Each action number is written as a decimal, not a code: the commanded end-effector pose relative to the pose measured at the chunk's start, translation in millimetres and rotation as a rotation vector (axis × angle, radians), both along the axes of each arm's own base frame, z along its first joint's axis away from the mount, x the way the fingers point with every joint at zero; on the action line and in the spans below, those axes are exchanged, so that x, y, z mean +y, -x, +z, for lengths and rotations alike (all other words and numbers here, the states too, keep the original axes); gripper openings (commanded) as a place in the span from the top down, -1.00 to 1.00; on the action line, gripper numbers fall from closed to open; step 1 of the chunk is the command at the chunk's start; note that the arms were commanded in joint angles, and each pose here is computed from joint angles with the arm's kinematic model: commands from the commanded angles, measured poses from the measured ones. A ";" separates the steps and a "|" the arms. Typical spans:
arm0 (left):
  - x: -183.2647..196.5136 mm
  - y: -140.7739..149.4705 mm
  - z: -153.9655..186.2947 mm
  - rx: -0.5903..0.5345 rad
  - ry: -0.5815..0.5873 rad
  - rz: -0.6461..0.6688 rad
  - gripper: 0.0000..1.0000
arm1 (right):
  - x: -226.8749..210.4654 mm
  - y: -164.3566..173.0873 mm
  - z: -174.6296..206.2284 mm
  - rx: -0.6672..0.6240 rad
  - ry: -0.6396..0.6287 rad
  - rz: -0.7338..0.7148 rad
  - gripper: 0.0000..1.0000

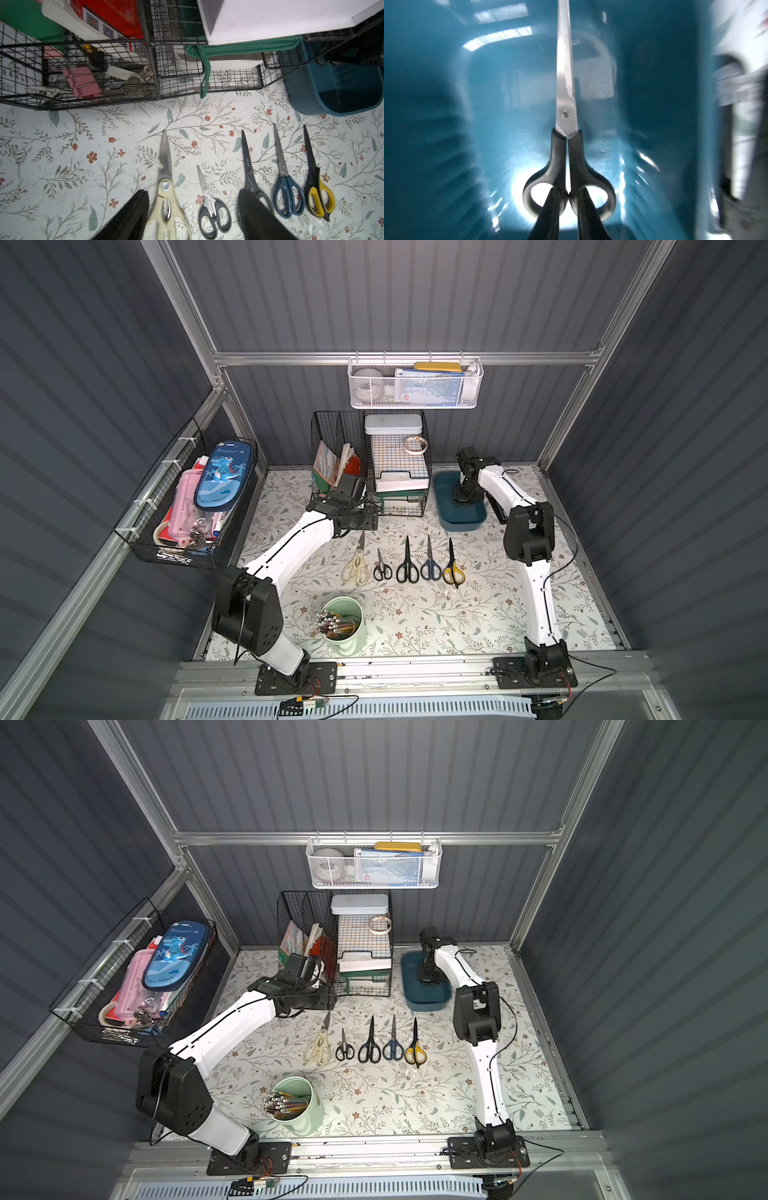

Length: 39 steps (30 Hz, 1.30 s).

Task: Take the scissors out of the storage box
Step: Pick up the scissors from the storage box, then place the scissors at the center of the board.

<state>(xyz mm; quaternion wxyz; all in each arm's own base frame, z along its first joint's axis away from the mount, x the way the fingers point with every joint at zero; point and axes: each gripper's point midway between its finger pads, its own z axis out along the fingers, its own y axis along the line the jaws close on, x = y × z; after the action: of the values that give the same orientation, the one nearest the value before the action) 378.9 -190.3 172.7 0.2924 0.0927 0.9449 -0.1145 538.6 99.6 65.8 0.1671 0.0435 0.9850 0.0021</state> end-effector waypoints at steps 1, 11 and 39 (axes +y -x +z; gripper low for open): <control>1.5 -2.2 1.7 -0.001 -0.012 -0.008 -0.46 | 0.6 -3.3 28.8 -0.065 0.021 0.033 0.92; -0.6 -2.2 5.6 -0.013 0.011 -0.011 -0.46 | 7.0 59.0 64.1 -0.042 -0.005 0.055 0.93; -5.5 -6.5 25.0 -0.055 0.032 -0.031 -0.46 | -9.3 254.9 -19.4 0.192 -0.013 -0.014 0.95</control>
<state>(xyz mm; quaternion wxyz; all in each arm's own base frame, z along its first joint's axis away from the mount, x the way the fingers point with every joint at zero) 384.6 -198.2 184.2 0.3077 0.0982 0.9370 -0.1330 275.4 85.4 53.8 0.0682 0.0445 0.9967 -0.0009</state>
